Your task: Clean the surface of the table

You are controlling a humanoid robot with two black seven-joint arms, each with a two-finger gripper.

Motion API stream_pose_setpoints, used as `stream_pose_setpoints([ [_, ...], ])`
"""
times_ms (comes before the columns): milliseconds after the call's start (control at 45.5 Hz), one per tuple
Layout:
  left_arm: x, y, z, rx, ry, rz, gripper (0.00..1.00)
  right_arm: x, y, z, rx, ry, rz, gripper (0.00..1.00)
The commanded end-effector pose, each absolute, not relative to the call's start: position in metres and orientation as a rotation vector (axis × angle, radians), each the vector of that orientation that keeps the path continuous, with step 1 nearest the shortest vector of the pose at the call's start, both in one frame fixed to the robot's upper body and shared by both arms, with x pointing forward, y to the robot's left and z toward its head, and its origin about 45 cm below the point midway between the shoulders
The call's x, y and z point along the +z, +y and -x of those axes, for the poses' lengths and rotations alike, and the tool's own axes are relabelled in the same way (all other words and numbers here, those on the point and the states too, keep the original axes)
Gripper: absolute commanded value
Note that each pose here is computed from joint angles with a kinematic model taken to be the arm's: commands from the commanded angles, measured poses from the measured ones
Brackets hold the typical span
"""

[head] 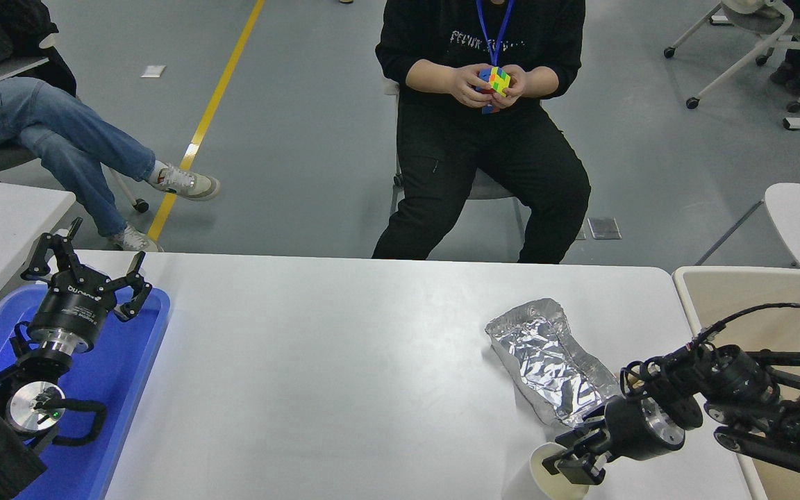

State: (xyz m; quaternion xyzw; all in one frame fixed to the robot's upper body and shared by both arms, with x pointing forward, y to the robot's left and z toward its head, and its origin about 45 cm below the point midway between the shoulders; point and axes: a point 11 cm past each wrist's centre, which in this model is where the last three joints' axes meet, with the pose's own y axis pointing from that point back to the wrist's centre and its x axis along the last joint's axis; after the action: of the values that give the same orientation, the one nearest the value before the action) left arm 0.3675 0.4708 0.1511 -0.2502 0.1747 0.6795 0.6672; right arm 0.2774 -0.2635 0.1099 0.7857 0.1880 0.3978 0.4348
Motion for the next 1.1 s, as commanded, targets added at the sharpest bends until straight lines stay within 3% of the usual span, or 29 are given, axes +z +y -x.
stream_pose_setpoints([
  [0,0.151,0.471,-0.3675,1.533,0.394,0.565,1.0,0.11,-0.265,-0.274,0.985,0.49,-1.984,0.0],
  [418,0.151,0.471,-0.3675,1.533,0.394,0.565,1.0,0.126,-0.259,-0.285,1.016,0.464,-2.024,0.0],
  [1077,0.151,0.471,-0.3675,1.533,0.394,0.565,1.0,0.251,-0.212,-0.356,1.085,-0.069,-2.477,0.0],
])
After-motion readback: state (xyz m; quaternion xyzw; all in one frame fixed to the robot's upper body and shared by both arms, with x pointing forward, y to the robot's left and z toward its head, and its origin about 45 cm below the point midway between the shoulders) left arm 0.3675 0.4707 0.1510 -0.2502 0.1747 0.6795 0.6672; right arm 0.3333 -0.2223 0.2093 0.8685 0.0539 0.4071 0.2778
